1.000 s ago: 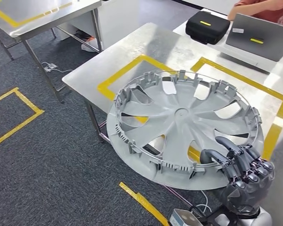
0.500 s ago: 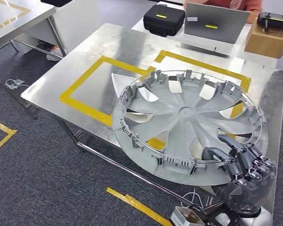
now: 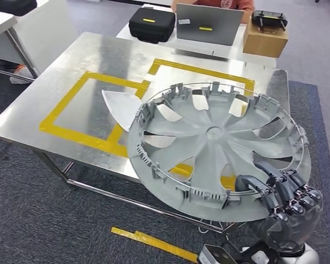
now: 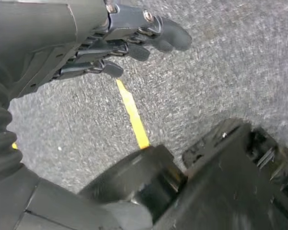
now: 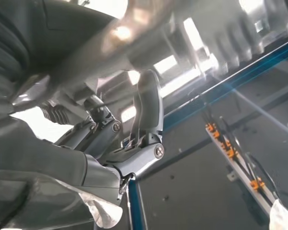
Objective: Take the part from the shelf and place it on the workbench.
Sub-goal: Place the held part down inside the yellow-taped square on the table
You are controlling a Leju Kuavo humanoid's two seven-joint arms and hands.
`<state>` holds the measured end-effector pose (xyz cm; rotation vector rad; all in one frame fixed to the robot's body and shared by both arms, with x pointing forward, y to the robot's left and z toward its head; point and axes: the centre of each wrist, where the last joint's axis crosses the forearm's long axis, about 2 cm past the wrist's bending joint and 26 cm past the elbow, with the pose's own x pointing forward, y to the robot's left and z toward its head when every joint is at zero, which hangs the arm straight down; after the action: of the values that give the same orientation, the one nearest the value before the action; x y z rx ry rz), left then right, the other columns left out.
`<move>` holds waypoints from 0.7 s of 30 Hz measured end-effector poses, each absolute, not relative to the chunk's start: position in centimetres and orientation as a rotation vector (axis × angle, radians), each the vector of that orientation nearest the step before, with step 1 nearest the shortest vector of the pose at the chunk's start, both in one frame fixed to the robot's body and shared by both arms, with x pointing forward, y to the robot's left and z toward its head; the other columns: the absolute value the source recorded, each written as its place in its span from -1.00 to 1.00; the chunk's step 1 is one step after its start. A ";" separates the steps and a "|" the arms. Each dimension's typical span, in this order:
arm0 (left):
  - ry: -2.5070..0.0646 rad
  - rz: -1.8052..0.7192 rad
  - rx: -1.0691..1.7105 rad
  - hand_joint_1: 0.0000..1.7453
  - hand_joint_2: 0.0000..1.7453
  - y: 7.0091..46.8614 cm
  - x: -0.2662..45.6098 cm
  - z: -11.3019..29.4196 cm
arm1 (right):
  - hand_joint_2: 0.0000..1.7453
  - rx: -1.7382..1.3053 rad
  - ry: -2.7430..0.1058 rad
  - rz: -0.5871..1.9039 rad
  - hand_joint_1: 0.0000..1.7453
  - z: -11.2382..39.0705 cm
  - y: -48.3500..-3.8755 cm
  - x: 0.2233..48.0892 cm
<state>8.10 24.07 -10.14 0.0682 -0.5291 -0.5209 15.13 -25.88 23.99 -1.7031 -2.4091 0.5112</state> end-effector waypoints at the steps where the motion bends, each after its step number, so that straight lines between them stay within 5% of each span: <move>1: -0.526 -0.520 0.067 -1.00 1.00 24.1 7.9 -10.2 | 1.00 -1.703 -2.409 0.513 1.00 24.0 -25.9 15.1; 21: -0.533 -0.513 0.069 -1.00 1.00 24.1 8.3 -10.1 | 1.00 -1.702 -2.406 0.518 1.00 23.9 -25.8 15.4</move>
<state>8.27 24.08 -10.11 0.0689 -0.5333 -0.5134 15.39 -25.84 23.86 -1.7020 -2.4058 0.5178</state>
